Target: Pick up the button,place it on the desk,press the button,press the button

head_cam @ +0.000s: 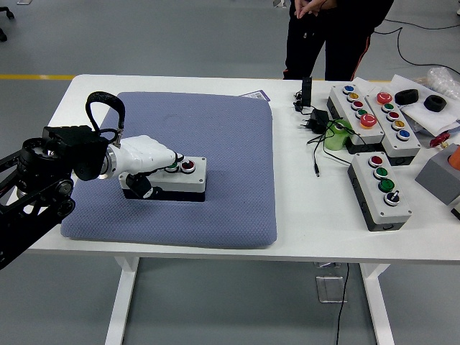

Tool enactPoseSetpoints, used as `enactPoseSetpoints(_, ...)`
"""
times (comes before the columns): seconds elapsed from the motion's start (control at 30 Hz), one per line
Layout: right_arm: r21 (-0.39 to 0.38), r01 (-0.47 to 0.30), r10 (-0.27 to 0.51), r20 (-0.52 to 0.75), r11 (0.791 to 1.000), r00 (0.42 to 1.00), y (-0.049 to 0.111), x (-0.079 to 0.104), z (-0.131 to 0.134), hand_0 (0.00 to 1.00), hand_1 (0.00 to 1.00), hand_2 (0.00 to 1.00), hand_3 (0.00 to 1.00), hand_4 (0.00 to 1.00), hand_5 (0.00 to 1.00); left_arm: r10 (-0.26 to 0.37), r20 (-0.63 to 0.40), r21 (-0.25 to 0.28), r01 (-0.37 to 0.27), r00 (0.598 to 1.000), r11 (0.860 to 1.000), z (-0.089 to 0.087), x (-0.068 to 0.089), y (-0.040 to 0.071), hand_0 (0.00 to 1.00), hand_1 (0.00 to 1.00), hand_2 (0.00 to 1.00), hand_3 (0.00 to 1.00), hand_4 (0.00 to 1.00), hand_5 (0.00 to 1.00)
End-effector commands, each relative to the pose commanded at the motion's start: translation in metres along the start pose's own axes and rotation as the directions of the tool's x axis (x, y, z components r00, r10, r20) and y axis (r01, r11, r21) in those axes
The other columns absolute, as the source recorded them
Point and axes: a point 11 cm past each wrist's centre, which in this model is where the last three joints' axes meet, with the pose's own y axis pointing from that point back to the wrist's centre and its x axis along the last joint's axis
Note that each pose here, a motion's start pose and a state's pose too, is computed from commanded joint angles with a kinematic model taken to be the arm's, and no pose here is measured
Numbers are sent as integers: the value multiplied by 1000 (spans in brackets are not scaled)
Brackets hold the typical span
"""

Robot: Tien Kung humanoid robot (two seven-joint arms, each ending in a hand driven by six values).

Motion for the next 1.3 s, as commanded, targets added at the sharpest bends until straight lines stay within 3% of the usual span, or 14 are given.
enactPoseSetpoints(0.67, 0, 0, 0, 1, 1000, 1000, 0, 0, 0, 797, 778, 772, 617, 257, 194, -22, -13, 2, 22, 1000, 1000, -4, -4, -3, 28, 18, 47, 836, 652, 2)
enactPoseSetpoints(1.03, -1, 2, -2, 3, 1000, 1000, 0, 0, 1, 797, 777, 771, 617, 255, 191, 93, -29, 8, -92, 995, 996, -8, 26, 18, 27, 20, 49, 834, 658, 2)
enactPoseSetpoints(1.3, -4, 4, -4, 5, 1000, 1000, 0, -1, 2, 797, 777, 771, 617, 255, 190, 88, -26, 36, -87, 996, 996, -17, 22, 21, 27, 21, 50, 820, 664, 2)
